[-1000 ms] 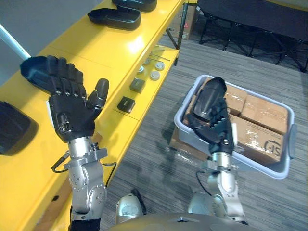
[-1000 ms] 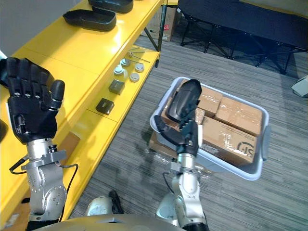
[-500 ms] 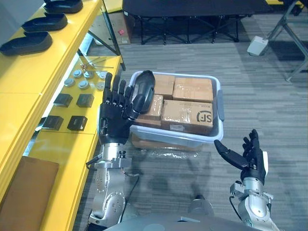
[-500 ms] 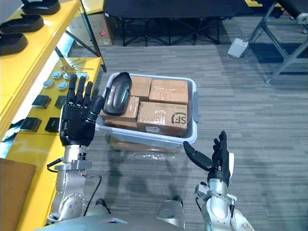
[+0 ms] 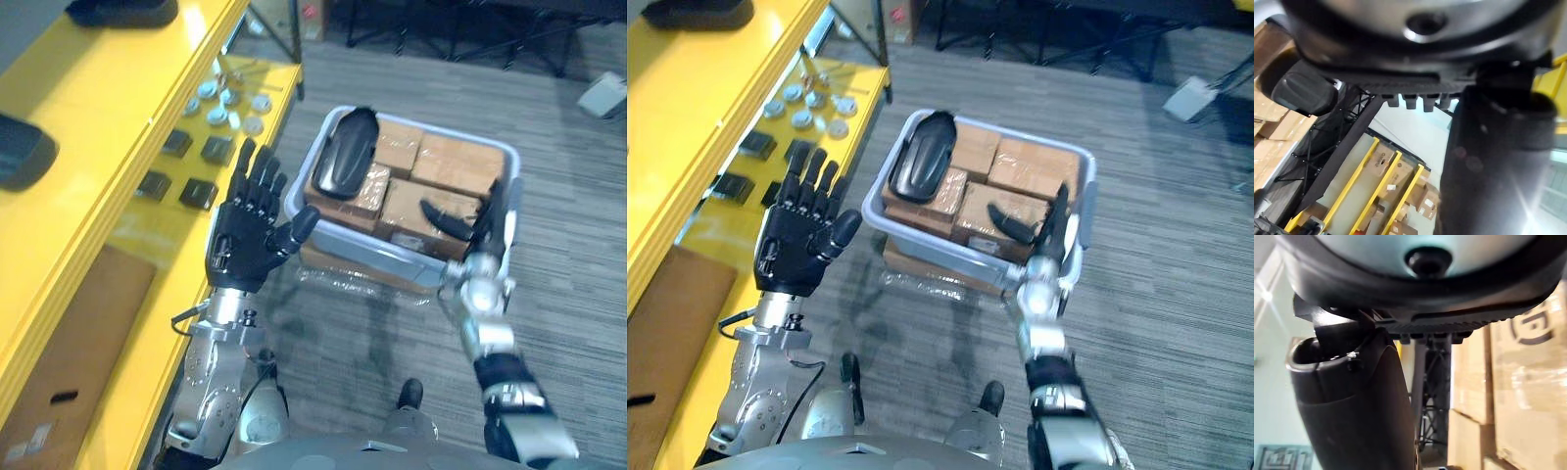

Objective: Walk over and take three plastic housings, then place them on the shelf

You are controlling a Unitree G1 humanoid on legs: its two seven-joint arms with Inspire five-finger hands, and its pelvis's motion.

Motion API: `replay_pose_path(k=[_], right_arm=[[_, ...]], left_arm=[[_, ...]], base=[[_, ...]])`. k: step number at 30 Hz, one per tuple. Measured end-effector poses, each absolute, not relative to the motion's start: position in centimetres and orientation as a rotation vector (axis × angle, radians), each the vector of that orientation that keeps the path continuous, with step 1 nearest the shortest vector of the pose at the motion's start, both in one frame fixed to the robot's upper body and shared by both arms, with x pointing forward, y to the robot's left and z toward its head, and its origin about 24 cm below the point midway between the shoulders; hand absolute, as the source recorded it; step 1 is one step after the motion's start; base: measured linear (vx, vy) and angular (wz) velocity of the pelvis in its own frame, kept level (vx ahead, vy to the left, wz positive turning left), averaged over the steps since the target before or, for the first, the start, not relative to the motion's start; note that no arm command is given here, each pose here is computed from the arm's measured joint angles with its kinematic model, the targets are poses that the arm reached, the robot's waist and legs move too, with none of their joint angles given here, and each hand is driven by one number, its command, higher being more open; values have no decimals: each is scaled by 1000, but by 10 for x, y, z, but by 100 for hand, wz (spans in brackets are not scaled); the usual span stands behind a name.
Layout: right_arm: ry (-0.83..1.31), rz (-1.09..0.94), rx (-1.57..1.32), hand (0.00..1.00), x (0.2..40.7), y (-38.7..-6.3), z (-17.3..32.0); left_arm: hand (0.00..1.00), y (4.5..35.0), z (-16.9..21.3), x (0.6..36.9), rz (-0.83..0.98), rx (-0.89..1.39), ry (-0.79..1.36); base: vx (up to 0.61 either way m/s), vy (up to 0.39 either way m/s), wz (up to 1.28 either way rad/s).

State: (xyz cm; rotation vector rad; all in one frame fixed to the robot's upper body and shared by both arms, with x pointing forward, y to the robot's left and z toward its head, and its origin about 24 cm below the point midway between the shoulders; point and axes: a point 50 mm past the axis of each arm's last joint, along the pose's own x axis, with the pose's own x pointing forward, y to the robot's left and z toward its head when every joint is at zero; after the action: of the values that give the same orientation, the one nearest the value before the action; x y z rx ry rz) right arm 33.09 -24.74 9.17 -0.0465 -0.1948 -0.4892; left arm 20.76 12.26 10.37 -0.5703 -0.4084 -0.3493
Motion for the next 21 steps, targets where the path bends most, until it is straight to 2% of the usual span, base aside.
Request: replay_pose_path(k=[2,7,12,21], right_arm=[[-267,-501,-48,100,348,-257,126],[-203,-560,-97,100,363,-281,141],[-119,-570,-133,100,378,-287,154],[-189,-597,-206,100,392,-297,216]], left_arm=[[100,112,101,207,-403,-582,-380],[100,98,88,210,-470,-573,-309],[100,97,84,216,-471,-560,-290],[100,87,70,215,-455,-574,-236]], base=[[-80,-51,13],[-24,-21,18],[-7,-6,19],[-28,1,24]])
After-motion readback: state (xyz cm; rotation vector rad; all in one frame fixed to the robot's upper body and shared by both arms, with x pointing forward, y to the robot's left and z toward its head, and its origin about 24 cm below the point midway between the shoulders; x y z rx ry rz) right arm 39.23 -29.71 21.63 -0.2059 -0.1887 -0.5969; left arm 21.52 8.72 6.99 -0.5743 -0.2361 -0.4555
